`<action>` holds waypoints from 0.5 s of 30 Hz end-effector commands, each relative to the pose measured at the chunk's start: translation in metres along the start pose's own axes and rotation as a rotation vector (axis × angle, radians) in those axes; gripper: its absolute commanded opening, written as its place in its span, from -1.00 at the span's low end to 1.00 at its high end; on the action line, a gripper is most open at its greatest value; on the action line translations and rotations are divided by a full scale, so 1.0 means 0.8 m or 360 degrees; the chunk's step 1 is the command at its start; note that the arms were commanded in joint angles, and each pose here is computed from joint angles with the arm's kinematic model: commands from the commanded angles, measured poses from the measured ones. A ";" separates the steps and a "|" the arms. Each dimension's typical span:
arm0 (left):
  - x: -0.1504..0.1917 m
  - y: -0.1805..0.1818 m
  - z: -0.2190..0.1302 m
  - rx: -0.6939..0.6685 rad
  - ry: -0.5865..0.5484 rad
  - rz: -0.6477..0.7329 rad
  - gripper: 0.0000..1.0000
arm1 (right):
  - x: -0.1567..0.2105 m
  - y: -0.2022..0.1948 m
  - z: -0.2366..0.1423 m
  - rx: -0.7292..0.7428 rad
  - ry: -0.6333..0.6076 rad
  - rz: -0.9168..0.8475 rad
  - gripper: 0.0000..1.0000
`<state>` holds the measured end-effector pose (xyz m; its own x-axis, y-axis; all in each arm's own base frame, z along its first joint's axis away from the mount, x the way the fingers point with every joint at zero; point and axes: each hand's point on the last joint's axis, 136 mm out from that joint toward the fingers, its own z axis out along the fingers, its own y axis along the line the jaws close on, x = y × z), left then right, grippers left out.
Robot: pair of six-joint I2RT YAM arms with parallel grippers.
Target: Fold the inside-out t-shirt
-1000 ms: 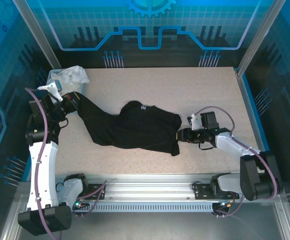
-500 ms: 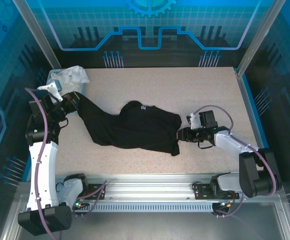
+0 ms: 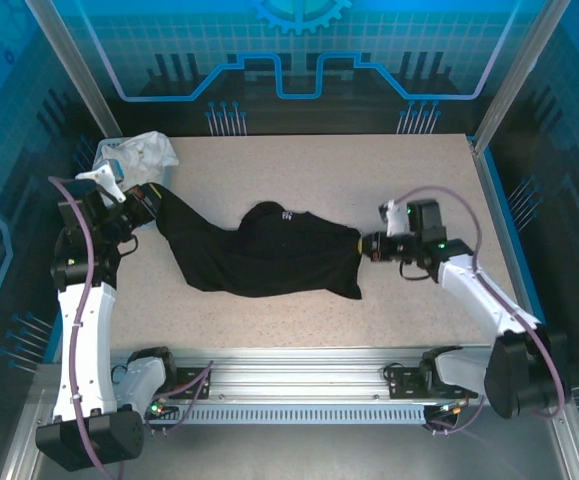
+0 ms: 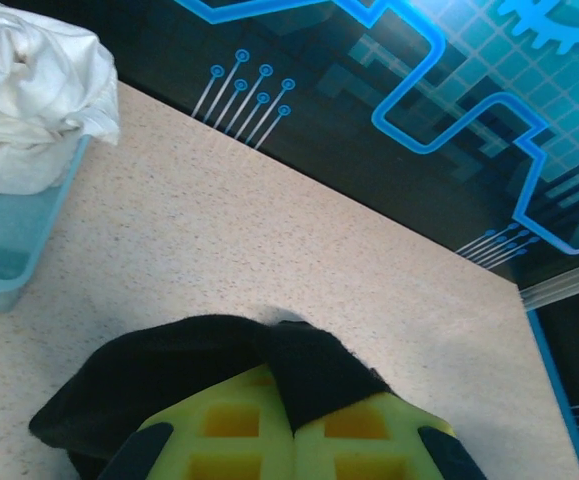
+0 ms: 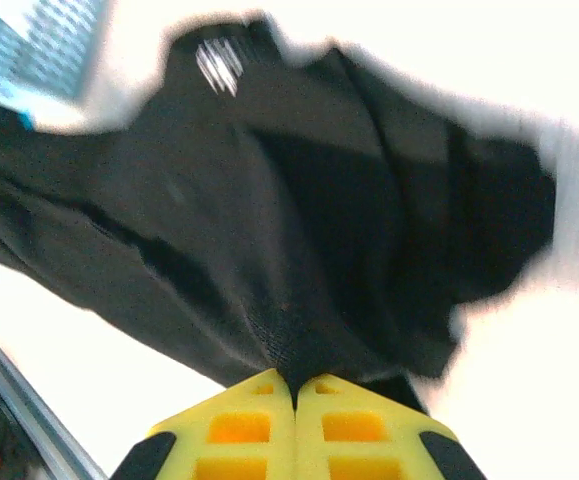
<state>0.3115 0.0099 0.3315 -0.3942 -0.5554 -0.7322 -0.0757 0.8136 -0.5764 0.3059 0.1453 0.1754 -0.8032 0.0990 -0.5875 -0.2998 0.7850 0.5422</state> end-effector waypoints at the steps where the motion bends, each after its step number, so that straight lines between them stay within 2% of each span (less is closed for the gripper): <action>1: -0.045 -0.064 -0.045 0.0252 -0.0186 -0.0044 -1.00 | -0.096 0.035 -0.096 0.0107 -0.0403 -0.0176 -1.00; 4: -0.091 -0.102 -0.106 0.0306 -0.0419 -0.0002 -1.00 | -0.142 0.047 -0.196 0.0296 -0.0717 -0.0222 -1.00; 7: -0.133 -0.144 -0.178 0.0302 -0.0627 0.0111 -1.00 | -0.165 0.082 -0.296 0.0432 -0.1037 -0.0308 -1.00; 9: -0.156 -0.170 -0.224 0.0291 -0.0749 0.0186 -1.00 | -0.171 0.109 -0.347 0.0500 -0.1181 -0.0381 -1.00; 13: -0.196 -0.197 -0.296 0.0167 -0.1002 0.0310 -1.00 | -0.176 0.147 -0.424 0.0657 -0.1345 -0.0503 -1.00; 15: -0.214 -0.198 -0.298 0.0109 -0.1031 0.0331 -1.00 | -0.178 0.155 -0.448 0.0736 -0.1410 -0.0542 -1.00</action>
<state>0.1512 -0.0099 0.6469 0.2692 -0.4289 -0.8623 0.1674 0.9026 -0.3966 0.1963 0.0307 0.5579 0.0761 0.1563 -0.9848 -0.1997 0.9700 0.1385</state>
